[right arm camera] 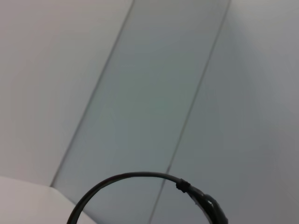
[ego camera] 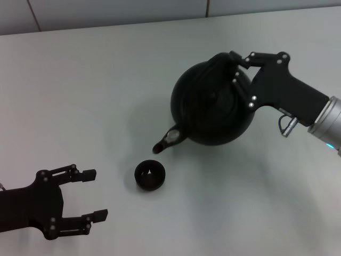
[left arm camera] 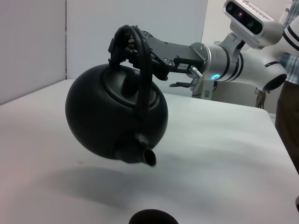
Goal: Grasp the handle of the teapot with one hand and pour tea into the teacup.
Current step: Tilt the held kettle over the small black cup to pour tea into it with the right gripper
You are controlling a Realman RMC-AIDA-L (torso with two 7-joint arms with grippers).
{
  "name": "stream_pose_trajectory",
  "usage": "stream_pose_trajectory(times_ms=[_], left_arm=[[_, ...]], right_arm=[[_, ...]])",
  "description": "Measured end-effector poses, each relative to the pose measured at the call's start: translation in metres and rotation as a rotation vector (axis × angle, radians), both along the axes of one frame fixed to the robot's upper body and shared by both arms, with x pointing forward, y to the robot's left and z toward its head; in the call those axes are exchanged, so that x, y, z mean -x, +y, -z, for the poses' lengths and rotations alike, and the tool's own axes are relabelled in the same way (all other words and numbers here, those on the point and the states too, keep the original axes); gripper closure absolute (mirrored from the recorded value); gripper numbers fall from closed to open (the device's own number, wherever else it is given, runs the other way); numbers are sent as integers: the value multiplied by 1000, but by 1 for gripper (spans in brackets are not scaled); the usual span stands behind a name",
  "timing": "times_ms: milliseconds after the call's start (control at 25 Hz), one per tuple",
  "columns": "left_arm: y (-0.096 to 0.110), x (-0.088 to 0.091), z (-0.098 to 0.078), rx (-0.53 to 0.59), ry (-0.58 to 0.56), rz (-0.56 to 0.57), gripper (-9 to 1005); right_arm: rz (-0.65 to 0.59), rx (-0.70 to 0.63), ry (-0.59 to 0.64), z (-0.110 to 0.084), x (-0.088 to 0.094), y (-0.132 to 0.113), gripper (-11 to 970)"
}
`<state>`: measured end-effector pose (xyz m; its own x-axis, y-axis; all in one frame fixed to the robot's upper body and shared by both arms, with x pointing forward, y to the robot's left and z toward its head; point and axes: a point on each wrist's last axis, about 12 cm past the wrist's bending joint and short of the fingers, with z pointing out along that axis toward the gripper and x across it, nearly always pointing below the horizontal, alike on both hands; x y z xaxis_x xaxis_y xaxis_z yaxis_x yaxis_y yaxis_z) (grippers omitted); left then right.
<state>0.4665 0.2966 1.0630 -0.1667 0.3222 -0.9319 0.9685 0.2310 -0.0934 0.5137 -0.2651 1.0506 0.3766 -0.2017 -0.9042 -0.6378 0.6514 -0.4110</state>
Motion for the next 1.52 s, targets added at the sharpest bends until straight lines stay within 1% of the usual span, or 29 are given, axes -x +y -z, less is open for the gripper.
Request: stream_pose_trajectory(times_ms=[80, 600, 880, 1040, 1520], left_arm=[[0, 0, 0, 0, -1, 0, 183], [-3, -1, 1, 5, 0, -3, 183], [-4, 0, 2, 11, 6, -10, 183], [-5, 0, 2, 11, 8, -15, 183], [-6, -2, 4, 7, 5, -31, 183]], right_arm=[[-24, 14, 0, 0, 0, 3, 852], [-66, 88, -22, -1, -2, 1, 852], [-71, 109, -48, -6, -7, -2, 854], [-73, 137, -88, -9, -10, -1, 855], [-93, 138, -122, -15, -14, 3, 858]])
